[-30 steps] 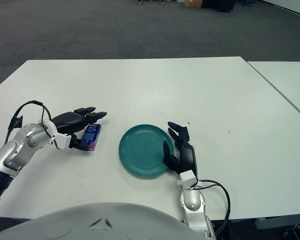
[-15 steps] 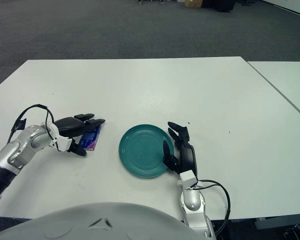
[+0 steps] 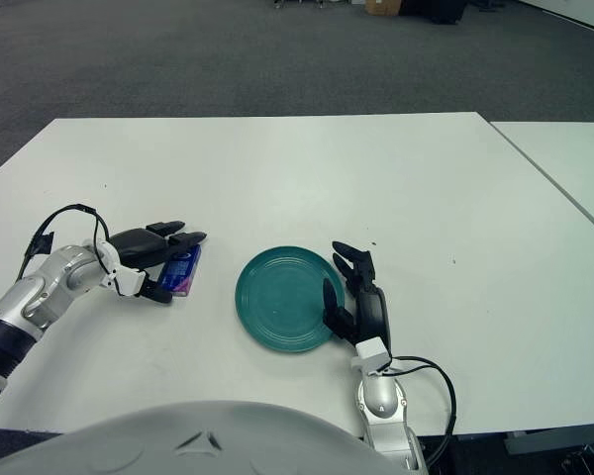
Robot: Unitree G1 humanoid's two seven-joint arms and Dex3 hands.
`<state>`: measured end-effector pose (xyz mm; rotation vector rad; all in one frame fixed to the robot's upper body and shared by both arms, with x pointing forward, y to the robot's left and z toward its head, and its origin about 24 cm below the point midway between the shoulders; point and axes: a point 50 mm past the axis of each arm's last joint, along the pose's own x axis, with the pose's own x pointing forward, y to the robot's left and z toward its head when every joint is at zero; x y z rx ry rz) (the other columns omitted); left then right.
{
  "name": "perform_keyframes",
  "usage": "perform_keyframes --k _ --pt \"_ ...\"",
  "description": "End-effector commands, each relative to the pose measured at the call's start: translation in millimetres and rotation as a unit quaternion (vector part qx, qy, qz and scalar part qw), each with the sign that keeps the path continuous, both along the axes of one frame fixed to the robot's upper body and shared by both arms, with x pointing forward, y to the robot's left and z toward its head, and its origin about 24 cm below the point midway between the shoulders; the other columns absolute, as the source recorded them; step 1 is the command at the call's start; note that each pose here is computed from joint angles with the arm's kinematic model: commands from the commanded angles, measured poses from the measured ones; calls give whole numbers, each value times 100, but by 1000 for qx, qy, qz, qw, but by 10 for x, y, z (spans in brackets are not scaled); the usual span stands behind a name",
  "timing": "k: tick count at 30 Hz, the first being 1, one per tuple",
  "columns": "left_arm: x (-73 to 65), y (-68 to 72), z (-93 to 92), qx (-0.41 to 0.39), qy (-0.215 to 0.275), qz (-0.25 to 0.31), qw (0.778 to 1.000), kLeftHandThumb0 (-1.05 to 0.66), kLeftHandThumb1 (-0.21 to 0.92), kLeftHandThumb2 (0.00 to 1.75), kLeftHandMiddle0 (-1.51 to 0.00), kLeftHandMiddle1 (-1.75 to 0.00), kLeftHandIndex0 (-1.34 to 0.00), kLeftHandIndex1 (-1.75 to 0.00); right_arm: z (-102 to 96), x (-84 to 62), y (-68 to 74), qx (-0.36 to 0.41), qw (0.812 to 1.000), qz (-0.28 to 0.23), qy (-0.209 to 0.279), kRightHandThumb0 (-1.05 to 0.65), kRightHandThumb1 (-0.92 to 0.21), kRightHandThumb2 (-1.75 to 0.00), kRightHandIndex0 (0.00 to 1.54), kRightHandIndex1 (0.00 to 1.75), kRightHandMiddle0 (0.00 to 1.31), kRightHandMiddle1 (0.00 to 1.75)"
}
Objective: Put the gum into the plate.
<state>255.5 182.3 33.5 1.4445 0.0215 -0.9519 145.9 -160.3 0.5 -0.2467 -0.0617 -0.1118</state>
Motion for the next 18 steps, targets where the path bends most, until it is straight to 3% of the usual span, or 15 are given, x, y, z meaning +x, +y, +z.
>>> perform_keyframes --k 1,18 --pt "78 44 14 16 -20 5 1000 -105 92 40 0 0 0 0 -364 -281 -241 -51 992 -8 113 -87 -92 -76 49 3 0 93" --pt "79 67 -53 44 -44 31 998 -105 92 41 0 0 0 0 -362 -284 -244 -54 992 -7 114 -86 -92 -76 49 3 0 93"
